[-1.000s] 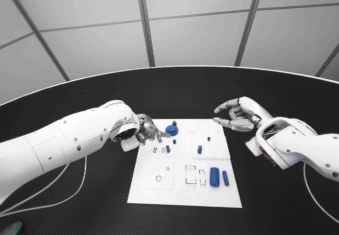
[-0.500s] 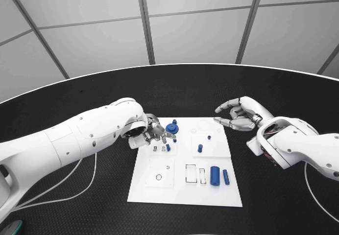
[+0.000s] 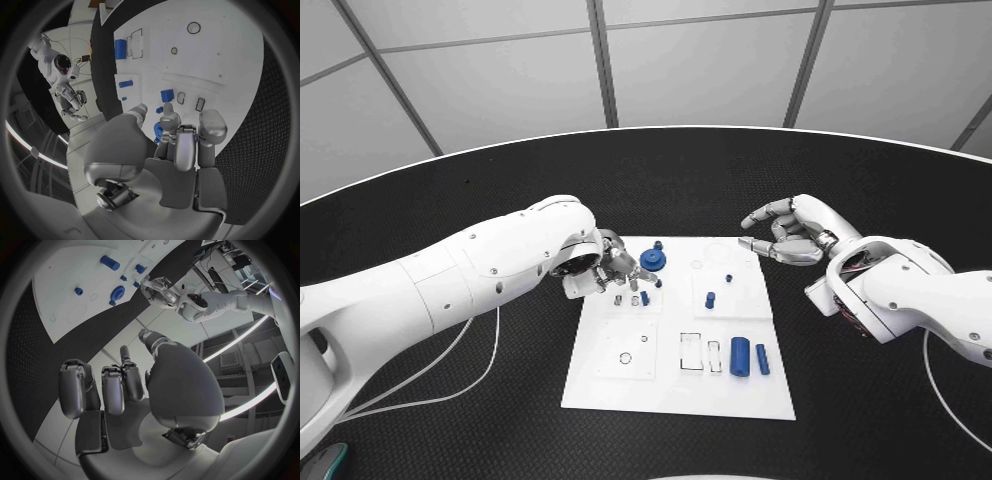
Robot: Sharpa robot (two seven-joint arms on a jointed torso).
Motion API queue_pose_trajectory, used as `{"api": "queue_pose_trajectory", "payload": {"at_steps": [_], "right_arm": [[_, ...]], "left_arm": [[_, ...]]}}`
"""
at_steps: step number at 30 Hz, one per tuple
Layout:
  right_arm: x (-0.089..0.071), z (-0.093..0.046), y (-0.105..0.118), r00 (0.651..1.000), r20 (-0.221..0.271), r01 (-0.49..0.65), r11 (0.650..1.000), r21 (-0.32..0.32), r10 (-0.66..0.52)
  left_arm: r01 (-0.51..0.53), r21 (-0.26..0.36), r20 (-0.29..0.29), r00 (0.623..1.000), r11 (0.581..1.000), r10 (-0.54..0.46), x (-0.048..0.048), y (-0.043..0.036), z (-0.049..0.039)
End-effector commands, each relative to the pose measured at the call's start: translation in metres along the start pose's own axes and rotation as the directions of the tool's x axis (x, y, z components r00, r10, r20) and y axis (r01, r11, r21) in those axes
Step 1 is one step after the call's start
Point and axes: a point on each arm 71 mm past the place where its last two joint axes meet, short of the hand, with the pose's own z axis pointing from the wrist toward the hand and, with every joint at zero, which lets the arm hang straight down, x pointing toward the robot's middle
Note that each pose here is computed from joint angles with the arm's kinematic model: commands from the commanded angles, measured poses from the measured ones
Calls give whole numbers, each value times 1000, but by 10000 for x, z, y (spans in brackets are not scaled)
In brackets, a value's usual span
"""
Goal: Assemble the parts on the task board
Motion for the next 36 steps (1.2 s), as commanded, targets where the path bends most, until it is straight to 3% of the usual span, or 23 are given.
{"api": "queue_pose_trajectory", "payload": {"at_steps": [1,13,36], "right_arm": [[2,3,-1,1000,0,0,1000,1,0],[14,15,2,1000,-4,0,1000,3,0],[33,26,14,1000,-8,-2,1000,2,2]], "left_arm": [[-4,-3,-3,1000,1000,4,-1,0,6],[-9,-21,2,1000,1000,9,-35,5,47],[-32,-36,-20,999,999,31,11,-43,101]]}}
